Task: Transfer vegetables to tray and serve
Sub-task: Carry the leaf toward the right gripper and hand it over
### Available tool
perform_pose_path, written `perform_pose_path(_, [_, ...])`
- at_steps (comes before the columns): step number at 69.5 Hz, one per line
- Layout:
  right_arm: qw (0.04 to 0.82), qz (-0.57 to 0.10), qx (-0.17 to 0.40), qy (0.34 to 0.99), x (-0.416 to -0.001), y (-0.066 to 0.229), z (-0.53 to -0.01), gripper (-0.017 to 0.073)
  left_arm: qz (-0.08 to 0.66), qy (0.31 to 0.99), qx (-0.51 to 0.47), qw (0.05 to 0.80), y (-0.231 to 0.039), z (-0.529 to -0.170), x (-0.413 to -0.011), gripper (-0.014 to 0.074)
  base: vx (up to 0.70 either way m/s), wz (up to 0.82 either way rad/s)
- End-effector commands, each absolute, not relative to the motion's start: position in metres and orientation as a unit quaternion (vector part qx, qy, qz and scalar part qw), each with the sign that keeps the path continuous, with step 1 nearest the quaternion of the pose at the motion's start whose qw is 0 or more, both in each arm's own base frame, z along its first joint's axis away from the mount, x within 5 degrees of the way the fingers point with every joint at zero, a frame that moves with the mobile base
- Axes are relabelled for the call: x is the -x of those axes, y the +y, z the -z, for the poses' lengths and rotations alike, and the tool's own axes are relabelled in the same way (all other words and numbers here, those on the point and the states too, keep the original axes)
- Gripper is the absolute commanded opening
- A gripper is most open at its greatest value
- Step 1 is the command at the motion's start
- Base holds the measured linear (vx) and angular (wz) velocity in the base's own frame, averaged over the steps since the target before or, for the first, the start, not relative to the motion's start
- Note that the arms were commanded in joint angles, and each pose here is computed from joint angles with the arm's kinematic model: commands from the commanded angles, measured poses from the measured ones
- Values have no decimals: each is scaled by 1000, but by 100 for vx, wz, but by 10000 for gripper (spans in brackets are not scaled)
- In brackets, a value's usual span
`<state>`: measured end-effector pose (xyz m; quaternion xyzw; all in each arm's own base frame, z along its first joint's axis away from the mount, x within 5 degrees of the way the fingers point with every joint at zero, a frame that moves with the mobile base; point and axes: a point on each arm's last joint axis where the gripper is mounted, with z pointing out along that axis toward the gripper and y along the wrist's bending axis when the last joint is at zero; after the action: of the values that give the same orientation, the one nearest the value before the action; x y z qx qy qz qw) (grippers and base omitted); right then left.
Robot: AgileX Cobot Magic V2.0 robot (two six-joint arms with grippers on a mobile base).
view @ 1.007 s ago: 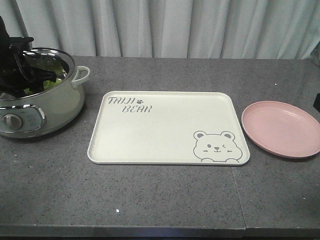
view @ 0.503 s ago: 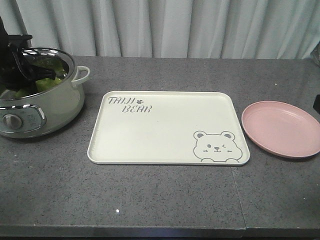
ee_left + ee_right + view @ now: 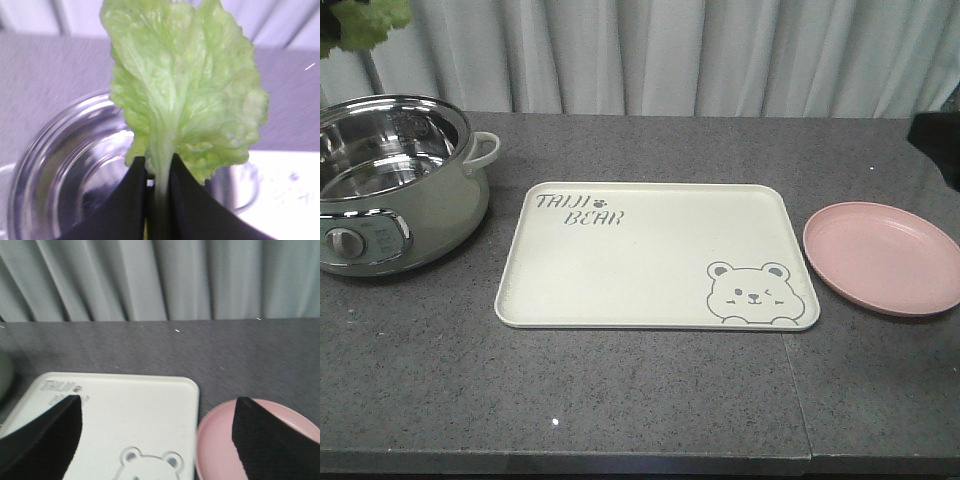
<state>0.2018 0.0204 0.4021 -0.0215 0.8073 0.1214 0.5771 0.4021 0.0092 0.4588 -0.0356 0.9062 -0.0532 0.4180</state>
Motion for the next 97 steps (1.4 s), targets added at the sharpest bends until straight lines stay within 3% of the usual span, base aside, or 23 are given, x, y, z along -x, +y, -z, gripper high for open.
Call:
perform_pose_path(1, [625,-184,23,758,-218,28,-433,575,119,850,27,512,-3,-511,-371,-6,0,0])
perform_pose_path(12, [622,-331,80,705,-246,51,-450,567,229,826,-40,514,-31,-521,-363,-6,0,0])
perform_pose_path(21, [610,-458,96,640,-265,64,-457,567,281,808,-117,504,-63,-518,-365,-6,0,0])
perform_pose_path(32, [576,-520,120,619,-287,71,-451,567,312,797,-173,488,-106,-510,-366,-6,0,0])
perform_pose_path(55, [558,-527,88,635,-324,70,-439,567,346,781,-243,459,-180,-490,-363,-6,0,0])
perform_pose_path(64, [562,-511,60,648,-334,66,-432,567,355,777,-253,454,-194,-487,-361,-6,0,0])
perform_pose_path(97, [544,-526,56,651,-339,68,-425,567,369,765,-291,440,-223,-487,-343,-6,0,0])
